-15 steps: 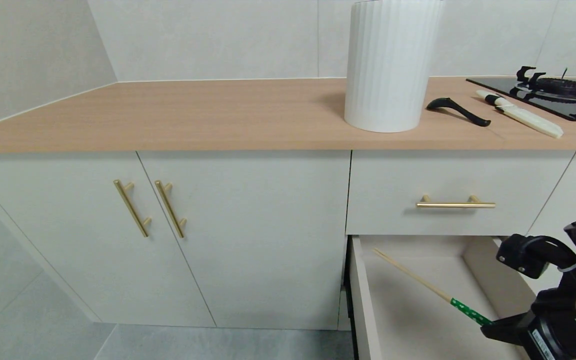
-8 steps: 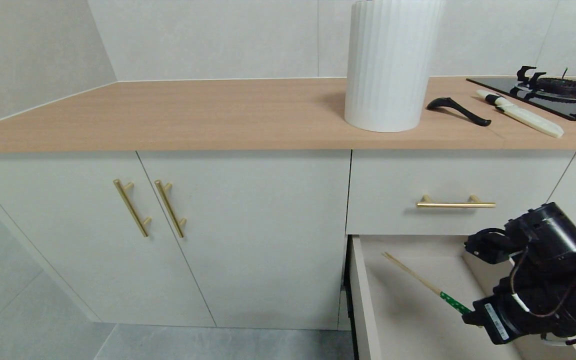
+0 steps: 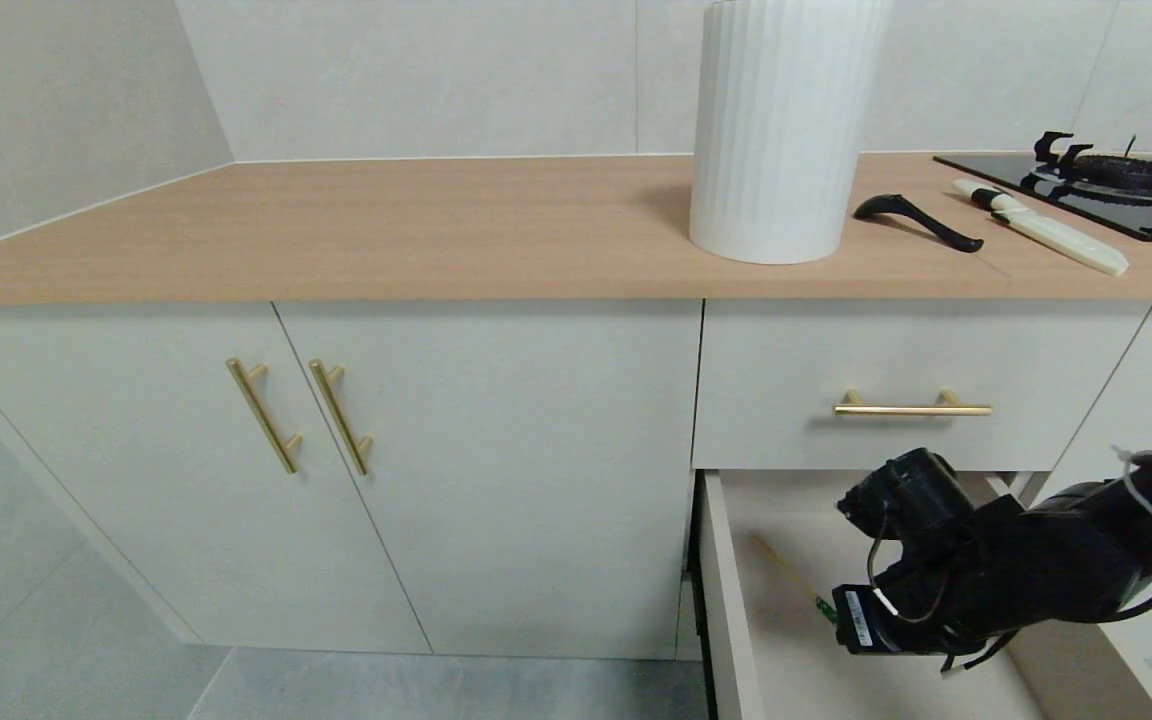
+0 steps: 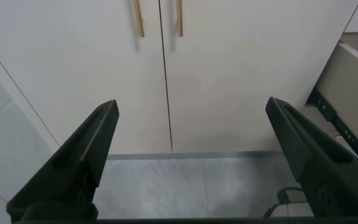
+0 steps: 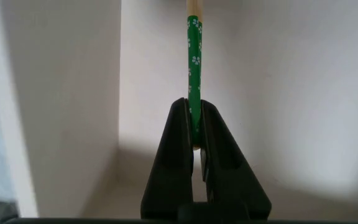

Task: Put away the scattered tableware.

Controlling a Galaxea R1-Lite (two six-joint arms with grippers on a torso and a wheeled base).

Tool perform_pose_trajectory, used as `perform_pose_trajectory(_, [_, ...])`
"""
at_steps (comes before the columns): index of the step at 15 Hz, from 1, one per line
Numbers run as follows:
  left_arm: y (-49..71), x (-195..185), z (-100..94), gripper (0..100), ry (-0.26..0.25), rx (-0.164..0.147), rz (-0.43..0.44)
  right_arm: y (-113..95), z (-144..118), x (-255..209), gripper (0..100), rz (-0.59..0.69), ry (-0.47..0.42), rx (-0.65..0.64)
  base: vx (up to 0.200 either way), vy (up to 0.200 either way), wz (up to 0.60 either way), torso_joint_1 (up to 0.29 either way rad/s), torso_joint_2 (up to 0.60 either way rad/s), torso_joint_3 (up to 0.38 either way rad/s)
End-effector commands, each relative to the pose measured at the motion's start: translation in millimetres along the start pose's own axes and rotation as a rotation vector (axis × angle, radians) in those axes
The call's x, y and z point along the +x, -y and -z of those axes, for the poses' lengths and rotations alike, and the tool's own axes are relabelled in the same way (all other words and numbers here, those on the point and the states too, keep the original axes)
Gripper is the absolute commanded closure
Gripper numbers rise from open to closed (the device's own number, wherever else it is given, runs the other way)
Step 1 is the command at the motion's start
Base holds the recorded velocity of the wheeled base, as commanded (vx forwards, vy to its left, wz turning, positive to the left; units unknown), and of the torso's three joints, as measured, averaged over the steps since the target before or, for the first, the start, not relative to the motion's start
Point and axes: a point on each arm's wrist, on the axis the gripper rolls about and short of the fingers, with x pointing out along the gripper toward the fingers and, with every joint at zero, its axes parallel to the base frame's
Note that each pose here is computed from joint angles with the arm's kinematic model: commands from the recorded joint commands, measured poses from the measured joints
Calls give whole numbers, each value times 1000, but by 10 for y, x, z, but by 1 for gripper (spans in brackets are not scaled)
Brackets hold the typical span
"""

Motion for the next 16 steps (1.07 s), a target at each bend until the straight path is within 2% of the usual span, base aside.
perform_pose_trajectory(1, [0,0,0,0,0,0,0,-29,92,244,100,24,-74,-16,0,0,0,0,0,0])
perform_pose_trajectory(5, [0,0,0,0,0,0,0,-88,214,491,100,89,-127,-49,0,0,0,0,0,0])
perform_pose_trajectory(9, [0,0,0,0,0,0,0,-104,232,648,100,139,-90,-30,0,0,0,0,0,0])
perform_pose_trajectory(11, [0,0,0,0,0,0,0,-78,243,755,100,211,-59,-34,0,0,0,0,0,0])
perform_pose_trajectory(16, [0,0,0,0,0,0,0,-81,231,774,100,213,-40,-24,0,0,0,0,0,0])
